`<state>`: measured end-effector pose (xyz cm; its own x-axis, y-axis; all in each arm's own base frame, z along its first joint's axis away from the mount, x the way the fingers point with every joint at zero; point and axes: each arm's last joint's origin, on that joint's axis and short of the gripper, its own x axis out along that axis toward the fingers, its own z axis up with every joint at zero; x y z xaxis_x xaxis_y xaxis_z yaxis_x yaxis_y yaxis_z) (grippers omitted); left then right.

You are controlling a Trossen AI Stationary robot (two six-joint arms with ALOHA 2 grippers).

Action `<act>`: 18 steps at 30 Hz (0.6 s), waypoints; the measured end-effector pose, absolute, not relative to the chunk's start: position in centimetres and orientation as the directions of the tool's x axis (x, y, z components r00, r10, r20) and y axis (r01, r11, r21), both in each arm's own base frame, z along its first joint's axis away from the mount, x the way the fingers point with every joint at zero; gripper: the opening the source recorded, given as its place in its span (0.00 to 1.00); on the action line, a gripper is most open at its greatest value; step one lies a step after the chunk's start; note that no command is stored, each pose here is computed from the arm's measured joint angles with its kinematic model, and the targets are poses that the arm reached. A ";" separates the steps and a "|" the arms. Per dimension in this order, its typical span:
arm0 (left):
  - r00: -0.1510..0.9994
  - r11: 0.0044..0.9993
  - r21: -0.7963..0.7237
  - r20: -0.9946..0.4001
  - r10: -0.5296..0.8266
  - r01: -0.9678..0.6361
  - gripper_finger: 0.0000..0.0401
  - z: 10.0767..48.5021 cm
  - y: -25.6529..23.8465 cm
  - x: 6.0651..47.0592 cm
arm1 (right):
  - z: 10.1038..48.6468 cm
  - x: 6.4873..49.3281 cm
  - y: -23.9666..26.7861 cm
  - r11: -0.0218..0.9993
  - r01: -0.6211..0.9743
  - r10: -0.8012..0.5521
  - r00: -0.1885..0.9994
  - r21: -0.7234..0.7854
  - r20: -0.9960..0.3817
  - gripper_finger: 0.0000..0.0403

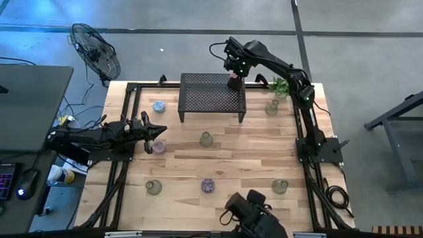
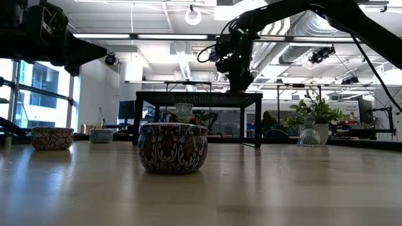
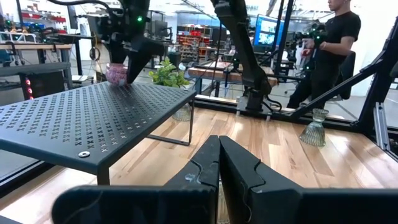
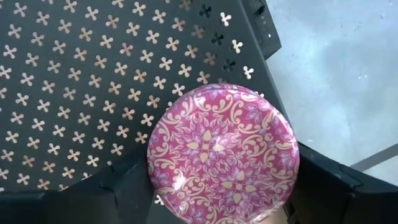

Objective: Pick & Place candle stick holders
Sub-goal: Put the pink scented candle on the shelf

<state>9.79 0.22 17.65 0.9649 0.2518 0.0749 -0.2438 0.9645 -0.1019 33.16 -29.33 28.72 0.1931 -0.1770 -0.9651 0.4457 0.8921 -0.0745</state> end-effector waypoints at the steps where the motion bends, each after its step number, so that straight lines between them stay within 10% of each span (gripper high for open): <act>1: 0.965 0.965 -0.102 0.075 0.252 -0.244 0.01 17.7 0.2 9.8 | 28.7 33.2 -29.3 0.892 0.446 -0.180 0.193 -0.077 -0.965 0.72; 18: 0.965 0.964 -0.102 0.074 0.252 -0.244 0.01 17.6 0.2 9.8 | 28.7 33.8 -29.4 0.893 0.442 -0.204 0.229 -0.085 -0.952 0.81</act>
